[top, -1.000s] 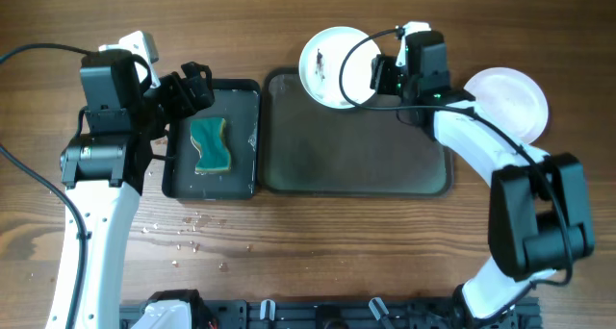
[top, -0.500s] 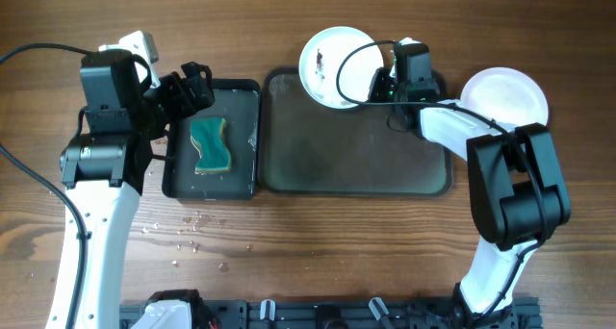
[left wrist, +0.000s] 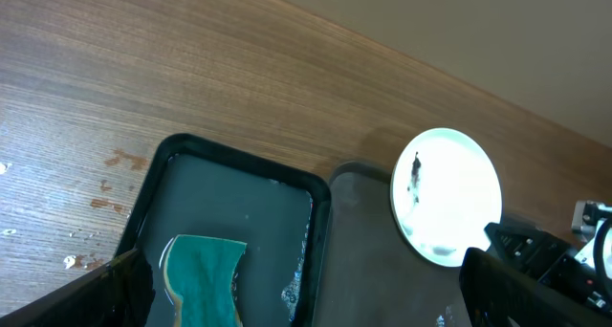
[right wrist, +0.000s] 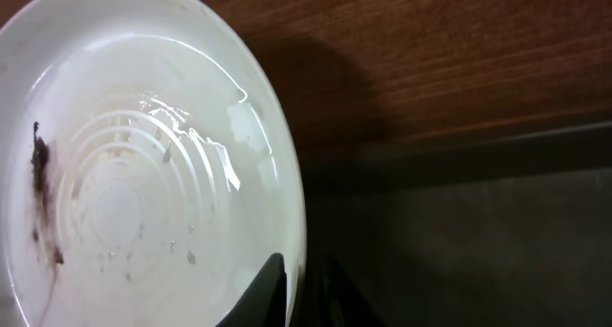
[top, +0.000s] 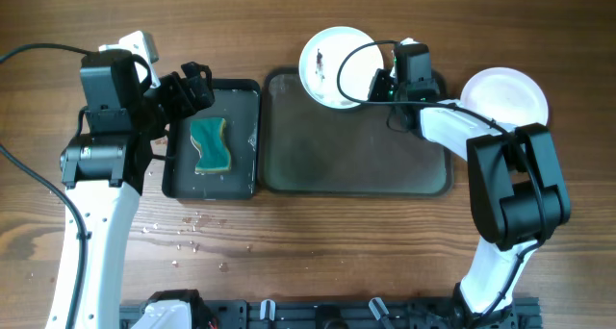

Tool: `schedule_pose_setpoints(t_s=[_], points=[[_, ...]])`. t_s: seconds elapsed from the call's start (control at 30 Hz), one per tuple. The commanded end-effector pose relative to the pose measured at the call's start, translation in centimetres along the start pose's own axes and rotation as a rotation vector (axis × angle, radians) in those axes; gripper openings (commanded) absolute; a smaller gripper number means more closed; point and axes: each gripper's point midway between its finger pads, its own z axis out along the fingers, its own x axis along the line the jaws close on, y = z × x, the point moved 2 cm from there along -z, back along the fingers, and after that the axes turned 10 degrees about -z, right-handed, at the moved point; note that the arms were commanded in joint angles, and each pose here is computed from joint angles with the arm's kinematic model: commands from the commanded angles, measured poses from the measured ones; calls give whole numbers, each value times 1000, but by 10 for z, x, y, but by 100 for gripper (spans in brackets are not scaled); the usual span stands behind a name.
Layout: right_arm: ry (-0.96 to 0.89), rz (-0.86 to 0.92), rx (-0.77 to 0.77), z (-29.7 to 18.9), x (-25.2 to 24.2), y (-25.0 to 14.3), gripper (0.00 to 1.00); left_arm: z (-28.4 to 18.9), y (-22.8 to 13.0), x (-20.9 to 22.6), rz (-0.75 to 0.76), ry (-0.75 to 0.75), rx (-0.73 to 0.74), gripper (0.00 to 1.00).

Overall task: Clean dirty plates on tray and stack at the side
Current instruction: 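Grip the last plate's rim and drag it down onto the tray center, then wipe the sponge in the small black tray with the left gripper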

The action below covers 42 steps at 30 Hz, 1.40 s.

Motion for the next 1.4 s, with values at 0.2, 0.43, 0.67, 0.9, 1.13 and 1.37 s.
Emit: schedule_pose_setpoints(t_s=[0.2,0.43,0.67,0.9,1.13,1.37], points=[[5,19,43,3,-1,-11,4,-1,1,-4,2,-13,-1,100],[-5,37,68,-3,-4,-13,4,-1,1,-4,2,-13,-1,100],[-44,44,190,-44,-7,-26,4,-1,1,-4,2,-13,-1,100],[-38,68,418,-77,-6,-68,4,-1,1,-4,2,-13,-1,100],[23,91,493,-83,3,-81,4,-1,1,-4,2,-13,-1,100],[30,79,438,-78,4,-70,25,-1,2,-4,2,-14,-3,100]])
